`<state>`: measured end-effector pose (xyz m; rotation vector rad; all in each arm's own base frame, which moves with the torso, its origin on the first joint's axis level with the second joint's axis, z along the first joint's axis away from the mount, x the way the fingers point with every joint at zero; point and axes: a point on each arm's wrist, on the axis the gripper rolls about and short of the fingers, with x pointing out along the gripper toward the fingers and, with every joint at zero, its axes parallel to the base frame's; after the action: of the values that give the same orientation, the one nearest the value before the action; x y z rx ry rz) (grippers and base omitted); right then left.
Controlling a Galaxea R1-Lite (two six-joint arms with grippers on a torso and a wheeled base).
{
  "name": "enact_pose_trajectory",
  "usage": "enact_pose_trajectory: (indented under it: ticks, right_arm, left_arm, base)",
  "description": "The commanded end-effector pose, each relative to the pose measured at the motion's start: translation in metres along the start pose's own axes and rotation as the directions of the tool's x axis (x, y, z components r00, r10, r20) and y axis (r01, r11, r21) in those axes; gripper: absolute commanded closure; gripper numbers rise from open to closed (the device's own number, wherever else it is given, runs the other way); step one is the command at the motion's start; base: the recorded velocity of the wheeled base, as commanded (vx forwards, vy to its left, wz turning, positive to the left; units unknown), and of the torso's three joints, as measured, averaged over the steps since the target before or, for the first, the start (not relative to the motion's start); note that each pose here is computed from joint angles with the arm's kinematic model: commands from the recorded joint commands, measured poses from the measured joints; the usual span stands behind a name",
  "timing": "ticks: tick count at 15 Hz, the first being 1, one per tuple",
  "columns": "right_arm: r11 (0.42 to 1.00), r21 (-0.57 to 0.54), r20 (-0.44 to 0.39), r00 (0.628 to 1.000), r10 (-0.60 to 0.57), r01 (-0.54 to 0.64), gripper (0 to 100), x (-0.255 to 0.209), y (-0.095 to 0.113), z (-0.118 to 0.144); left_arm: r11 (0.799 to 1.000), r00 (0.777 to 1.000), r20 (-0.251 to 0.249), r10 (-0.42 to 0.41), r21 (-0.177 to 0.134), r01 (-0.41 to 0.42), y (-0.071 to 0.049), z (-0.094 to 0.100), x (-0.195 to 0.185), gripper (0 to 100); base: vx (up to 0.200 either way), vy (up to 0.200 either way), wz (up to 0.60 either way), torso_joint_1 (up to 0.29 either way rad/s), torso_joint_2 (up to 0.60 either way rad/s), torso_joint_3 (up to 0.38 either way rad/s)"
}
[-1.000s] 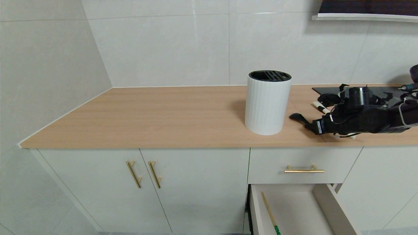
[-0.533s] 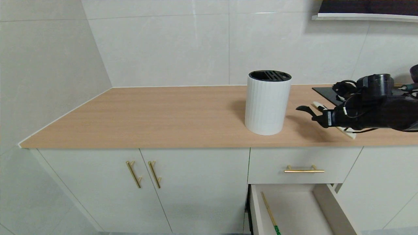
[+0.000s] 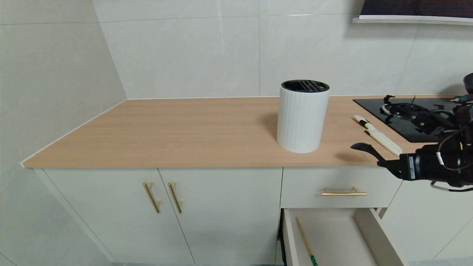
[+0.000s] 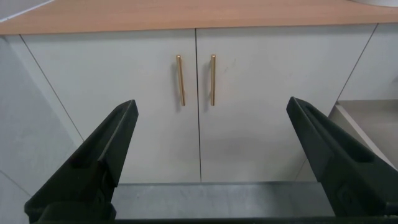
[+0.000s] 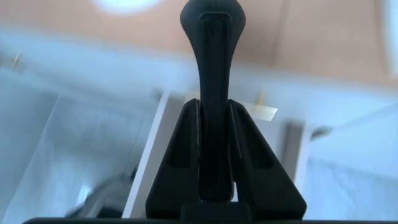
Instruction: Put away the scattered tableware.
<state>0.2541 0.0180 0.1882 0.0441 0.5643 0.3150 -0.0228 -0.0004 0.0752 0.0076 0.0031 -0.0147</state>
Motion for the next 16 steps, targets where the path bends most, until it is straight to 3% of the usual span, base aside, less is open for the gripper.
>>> enact_pose_trajectory:
  ticks: [1, 7, 11, 16]
  right_arm:
    - [0.996, -0.074, -0.003, 0.999, 0.053, -0.053, 100, -0.029, 0.023, -0.026]
    - [0.989, -0.114, -0.118, 0.990, 0.080, -0.094, 100, -0.012, 0.028, -0.048]
    - [0.985, -0.134, -0.207, 0.975, 0.077, -0.106, 100, 0.006, 0.023, -0.061]
    - [0.985, -0.133, -0.258, 0.963, 0.076, -0.113, 100, 0.017, 0.021, -0.069]
  left_arm:
    - [1.000, 1.000, 0.000, 0.001, 0.000, -0.001, 0.000, 0.000, 0.000, 0]
    - [1.000, 1.000, 0.000, 0.001, 0.000, -0.001, 0.000, 0.000, 0.000, 0]
    - [1.000, 1.000, 0.000, -0.001, 0.000, 0.001, 0.000, 0.000, 0.000, 0]
    - [1.000, 1.000, 0.000, 0.001, 0.000, -0.001, 0.000, 0.000, 0.000, 0]
  base:
    - [0.000, 0.000, 0.00, 0.000, 0.00, 0.000]
    - [0.000, 0.000, 0.00, -0.008, 0.02, 0.013]
    - [0.000, 0.000, 0.00, -0.156, 0.38, 0.232]
    - [0.000, 0.000, 0.00, -0.179, 0.47, 0.283]
